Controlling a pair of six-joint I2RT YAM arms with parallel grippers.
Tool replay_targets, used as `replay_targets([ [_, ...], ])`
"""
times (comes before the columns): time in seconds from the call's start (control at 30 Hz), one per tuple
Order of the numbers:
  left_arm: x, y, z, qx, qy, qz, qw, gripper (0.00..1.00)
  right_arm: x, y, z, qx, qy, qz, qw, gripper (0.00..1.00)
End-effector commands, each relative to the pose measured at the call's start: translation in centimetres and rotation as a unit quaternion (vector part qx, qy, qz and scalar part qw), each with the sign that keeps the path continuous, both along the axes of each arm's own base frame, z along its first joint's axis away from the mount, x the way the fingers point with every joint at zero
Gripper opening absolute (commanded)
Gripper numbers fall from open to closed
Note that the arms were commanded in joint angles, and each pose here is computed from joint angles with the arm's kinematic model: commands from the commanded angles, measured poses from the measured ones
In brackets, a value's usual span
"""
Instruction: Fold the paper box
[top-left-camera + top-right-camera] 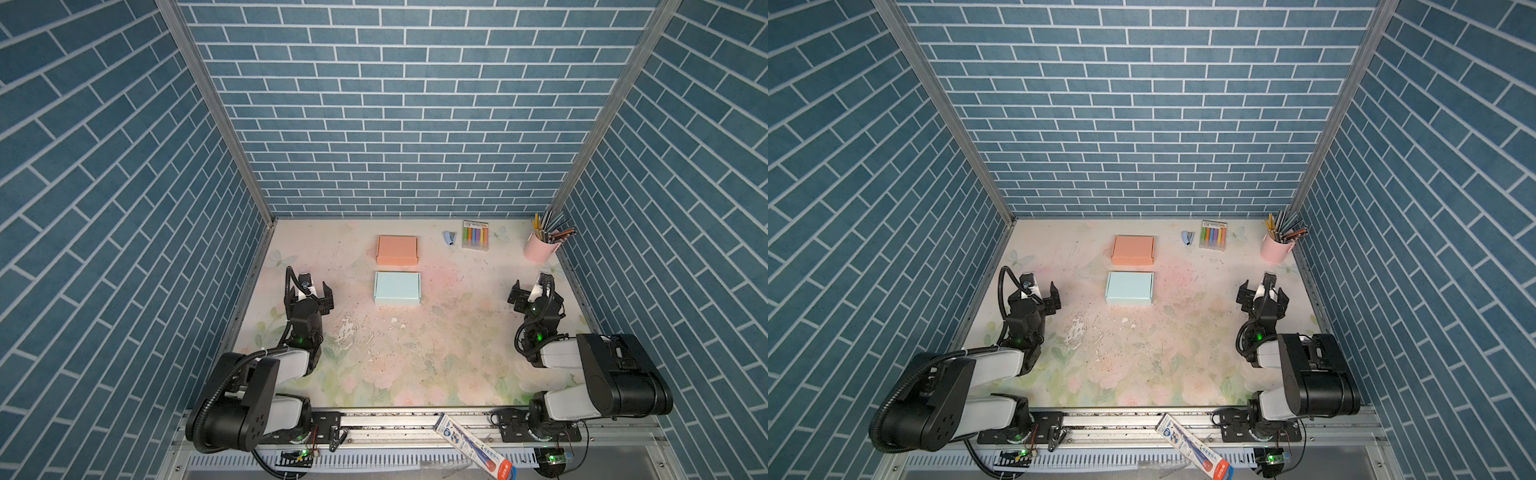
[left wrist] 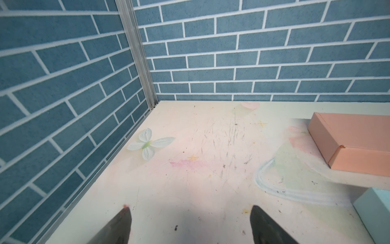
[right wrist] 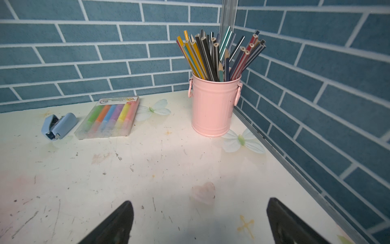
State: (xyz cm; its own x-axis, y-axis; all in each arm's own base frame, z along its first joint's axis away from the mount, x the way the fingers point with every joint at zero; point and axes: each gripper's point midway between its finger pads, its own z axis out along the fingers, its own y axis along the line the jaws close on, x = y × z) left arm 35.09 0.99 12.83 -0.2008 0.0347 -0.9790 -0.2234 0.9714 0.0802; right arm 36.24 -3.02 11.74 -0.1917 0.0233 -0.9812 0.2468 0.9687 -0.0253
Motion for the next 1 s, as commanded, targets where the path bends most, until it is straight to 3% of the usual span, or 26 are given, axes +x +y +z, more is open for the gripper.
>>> replay_targets([
  [0.0,1.1,-0.1,1.8,0.001,-0.042,-0.014,0.999,0.88,1.1,0.1,0.9,-0.011,-0.008,0.015,1.0,0.99],
  [0.23,1.7,-0.5,0.1,0.001,-0.034,-0.033,0.999,0.88,1.6,0.5,0.3,0.004,-0.01,0.051,0.999,0.98],
  [0.97,2.7,0.1,-0.5,-0.019,-0.018,-0.038,0.999,0.88,1.1,0.1,-0.1,0.009,-0.011,0.044,0.999,0.98],
])
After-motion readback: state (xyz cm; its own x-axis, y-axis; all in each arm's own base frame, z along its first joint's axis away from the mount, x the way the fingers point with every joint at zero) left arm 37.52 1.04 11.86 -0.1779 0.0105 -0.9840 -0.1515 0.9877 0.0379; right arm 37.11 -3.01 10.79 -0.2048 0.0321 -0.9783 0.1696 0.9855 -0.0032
